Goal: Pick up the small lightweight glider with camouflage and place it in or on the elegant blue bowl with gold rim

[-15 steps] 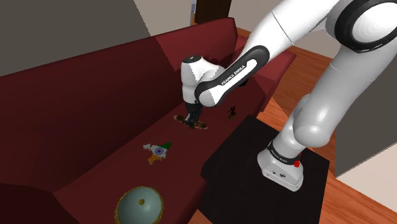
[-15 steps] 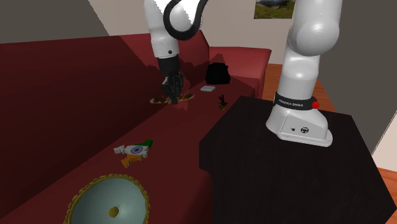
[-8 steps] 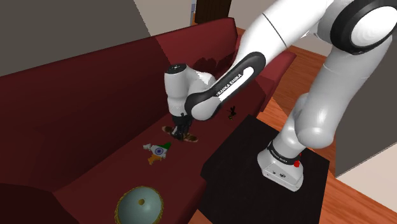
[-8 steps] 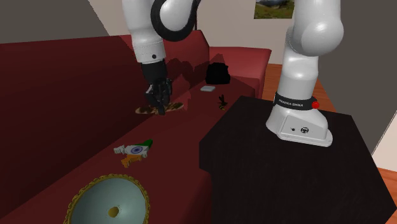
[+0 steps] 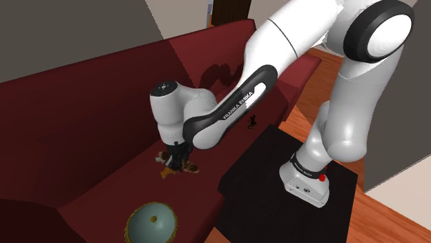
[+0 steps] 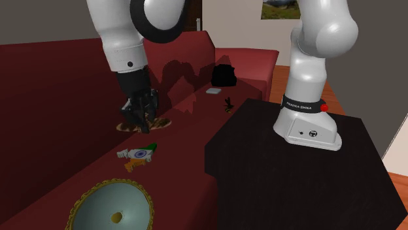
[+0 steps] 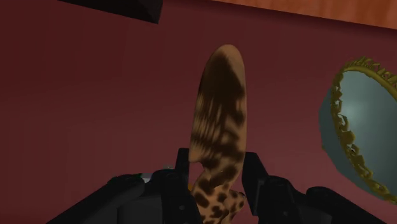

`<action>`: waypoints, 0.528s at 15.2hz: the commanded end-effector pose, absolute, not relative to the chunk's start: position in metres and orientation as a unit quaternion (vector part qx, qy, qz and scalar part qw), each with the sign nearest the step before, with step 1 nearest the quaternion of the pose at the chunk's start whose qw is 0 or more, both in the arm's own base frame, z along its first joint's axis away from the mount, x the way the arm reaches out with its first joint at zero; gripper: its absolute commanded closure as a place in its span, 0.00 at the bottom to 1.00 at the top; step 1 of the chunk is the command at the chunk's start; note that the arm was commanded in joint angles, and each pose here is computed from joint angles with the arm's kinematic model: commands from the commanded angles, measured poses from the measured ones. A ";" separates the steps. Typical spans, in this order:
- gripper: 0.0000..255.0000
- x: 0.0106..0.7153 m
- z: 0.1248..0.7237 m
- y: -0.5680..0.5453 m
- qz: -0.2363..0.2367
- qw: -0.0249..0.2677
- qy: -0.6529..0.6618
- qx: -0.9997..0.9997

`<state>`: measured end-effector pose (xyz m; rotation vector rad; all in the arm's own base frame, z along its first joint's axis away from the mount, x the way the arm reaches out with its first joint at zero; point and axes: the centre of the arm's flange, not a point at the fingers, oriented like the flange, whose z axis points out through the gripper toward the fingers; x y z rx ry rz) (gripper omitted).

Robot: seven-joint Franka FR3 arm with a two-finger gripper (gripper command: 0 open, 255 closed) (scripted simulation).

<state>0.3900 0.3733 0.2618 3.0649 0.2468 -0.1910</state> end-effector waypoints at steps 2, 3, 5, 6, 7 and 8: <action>1.00 0.380 0.260 0.411 -0.062 0.031 0.079 0.994; 1.00 0.378 0.260 0.424 -0.062 0.031 0.079 0.994; 1.00 0.374 0.260 0.450 -0.062 0.031 0.079 0.994; 1.00 0.372 0.260 0.463 -0.062 0.031 0.079 0.994; 1.00 0.370 0.261 0.476 -0.062 0.031 0.079 0.994; 1.00 0.368 0.261 0.489 -0.062 0.031 0.079 0.994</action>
